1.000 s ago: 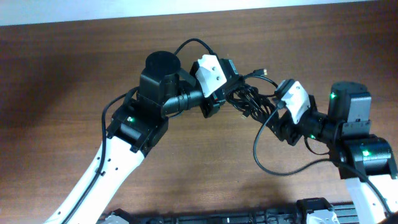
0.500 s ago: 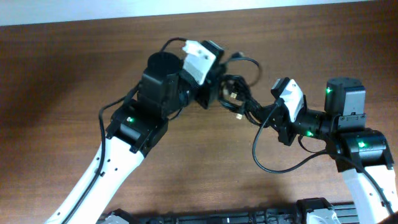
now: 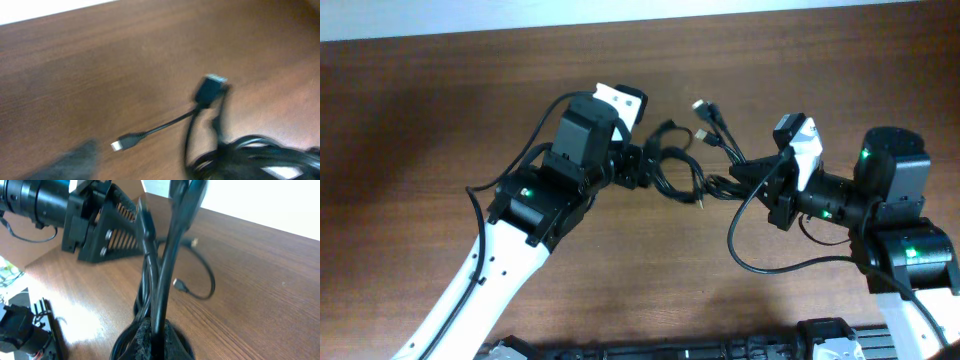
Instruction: Untangle cables
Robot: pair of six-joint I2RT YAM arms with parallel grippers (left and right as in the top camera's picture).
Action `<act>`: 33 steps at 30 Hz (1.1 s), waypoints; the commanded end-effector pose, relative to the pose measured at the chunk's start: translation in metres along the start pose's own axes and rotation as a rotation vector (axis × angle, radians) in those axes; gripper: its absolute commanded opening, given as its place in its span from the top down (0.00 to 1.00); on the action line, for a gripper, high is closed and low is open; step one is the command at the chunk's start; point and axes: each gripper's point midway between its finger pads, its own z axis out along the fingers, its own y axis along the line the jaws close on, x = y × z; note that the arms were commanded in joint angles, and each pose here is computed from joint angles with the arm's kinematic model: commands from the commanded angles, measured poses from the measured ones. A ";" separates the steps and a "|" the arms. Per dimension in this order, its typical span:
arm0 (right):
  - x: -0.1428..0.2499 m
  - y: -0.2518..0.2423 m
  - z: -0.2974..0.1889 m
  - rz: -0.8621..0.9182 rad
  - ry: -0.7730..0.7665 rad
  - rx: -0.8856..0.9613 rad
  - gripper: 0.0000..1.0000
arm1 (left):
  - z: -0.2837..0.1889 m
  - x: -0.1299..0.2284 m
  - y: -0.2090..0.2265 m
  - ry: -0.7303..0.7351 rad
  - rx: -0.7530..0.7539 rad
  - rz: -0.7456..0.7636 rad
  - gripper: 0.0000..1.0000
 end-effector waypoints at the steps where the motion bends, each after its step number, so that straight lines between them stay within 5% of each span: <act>1: -0.012 0.002 -0.009 -0.004 -0.036 0.030 0.96 | -0.012 -0.006 -0.007 -0.020 0.039 0.145 0.01; 11: -0.014 -0.060 -0.030 0.319 -0.096 0.345 0.96 | -0.024 -0.019 -0.010 -0.081 0.051 0.114 0.01; 14: -0.023 -0.070 -0.038 0.461 -0.173 0.367 0.96 | -0.035 -0.028 -0.041 -0.138 0.216 0.219 0.01; 21: -0.059 -0.074 -0.044 0.764 -0.368 0.300 0.96 | -0.055 -0.025 -0.090 -0.187 0.516 0.375 0.01; 26: -0.055 -0.087 -0.036 1.194 -0.423 0.239 0.96 | -0.067 -0.032 -0.107 -0.246 0.618 0.417 0.01; 33: -0.081 -0.063 -0.034 1.236 -0.424 0.045 0.96 | -0.077 -0.009 -0.124 -0.334 0.735 0.808 0.00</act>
